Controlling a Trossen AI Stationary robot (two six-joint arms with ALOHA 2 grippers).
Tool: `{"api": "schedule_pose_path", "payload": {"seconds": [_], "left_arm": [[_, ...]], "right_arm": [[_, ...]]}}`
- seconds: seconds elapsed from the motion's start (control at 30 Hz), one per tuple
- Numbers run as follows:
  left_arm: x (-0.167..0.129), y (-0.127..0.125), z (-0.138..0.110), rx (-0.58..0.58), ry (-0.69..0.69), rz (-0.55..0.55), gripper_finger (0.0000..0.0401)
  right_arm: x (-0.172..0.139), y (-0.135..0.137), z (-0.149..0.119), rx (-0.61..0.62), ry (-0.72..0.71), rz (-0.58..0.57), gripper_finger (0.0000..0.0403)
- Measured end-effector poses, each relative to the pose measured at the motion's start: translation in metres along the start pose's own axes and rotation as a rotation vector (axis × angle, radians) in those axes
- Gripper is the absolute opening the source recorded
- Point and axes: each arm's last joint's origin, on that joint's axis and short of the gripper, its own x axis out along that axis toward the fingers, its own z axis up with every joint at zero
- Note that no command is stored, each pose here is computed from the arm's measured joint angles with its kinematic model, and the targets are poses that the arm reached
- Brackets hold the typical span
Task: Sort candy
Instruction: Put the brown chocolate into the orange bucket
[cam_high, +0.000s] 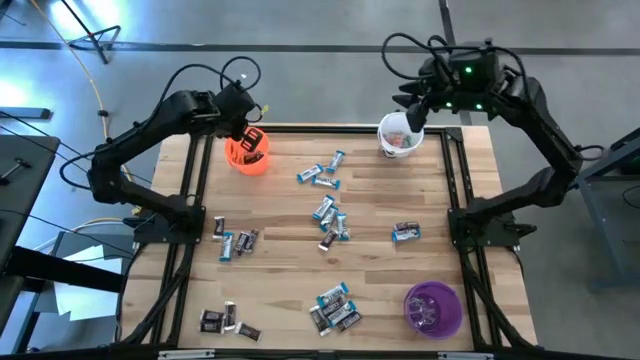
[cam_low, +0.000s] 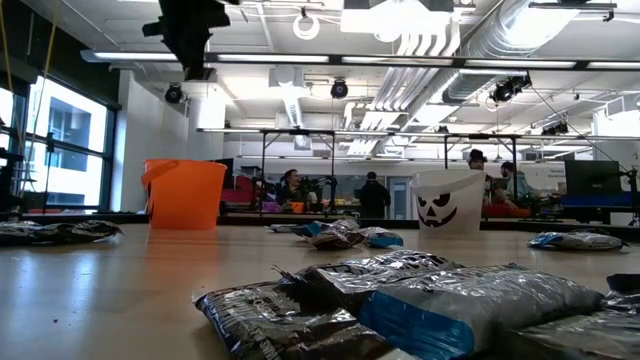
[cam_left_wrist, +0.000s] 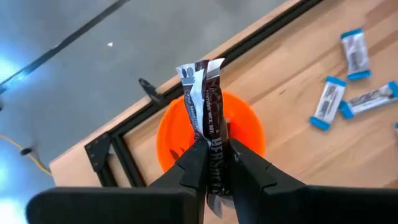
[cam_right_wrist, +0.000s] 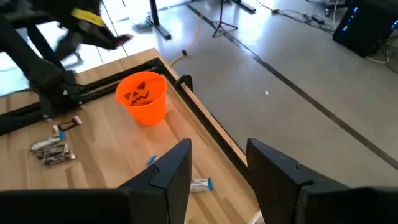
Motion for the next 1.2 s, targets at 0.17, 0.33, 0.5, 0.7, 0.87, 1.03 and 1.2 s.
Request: {"api": "schedule_pose_path", "payload": {"seconds": [0.17,0.33,0.5,0.7,0.87,1.03,1.2], "left_arm": [[0.016,0.004,0.006,0.023,0.057,0.013,0.0047],[0.033,0.007,0.012,0.061,0.110,0.039,0.0047],[0.046,0.009,0.016,0.088,0.164,-0.014,0.0047],[0.053,0.015,0.015,0.092,0.226,-0.082,0.0047],[0.054,0.022,0.013,0.131,0.262,-0.076,0.0047],[0.061,0.028,0.013,0.144,0.298,-0.117,0.0047],[0.075,0.031,0.012,0.149,0.400,-0.179,0.0047]], "right_arm": [[-0.017,0.005,-0.001,-0.006,-0.039,0.020,0.0149],[-0.029,0.008,-0.002,0.025,-0.063,0.036,0.0149],[-0.035,0.007,-0.004,0.059,-0.062,0.037,0.0149],[-0.035,0.007,-0.007,0.064,-0.034,0.035,0.0149],[-0.035,0.007,-0.009,0.061,-0.014,0.034,0.0149],[-0.035,0.007,-0.012,0.061,0.019,0.033,0.0149],[-0.035,0.007,-0.017,0.060,0.069,0.030,0.0149]]}}
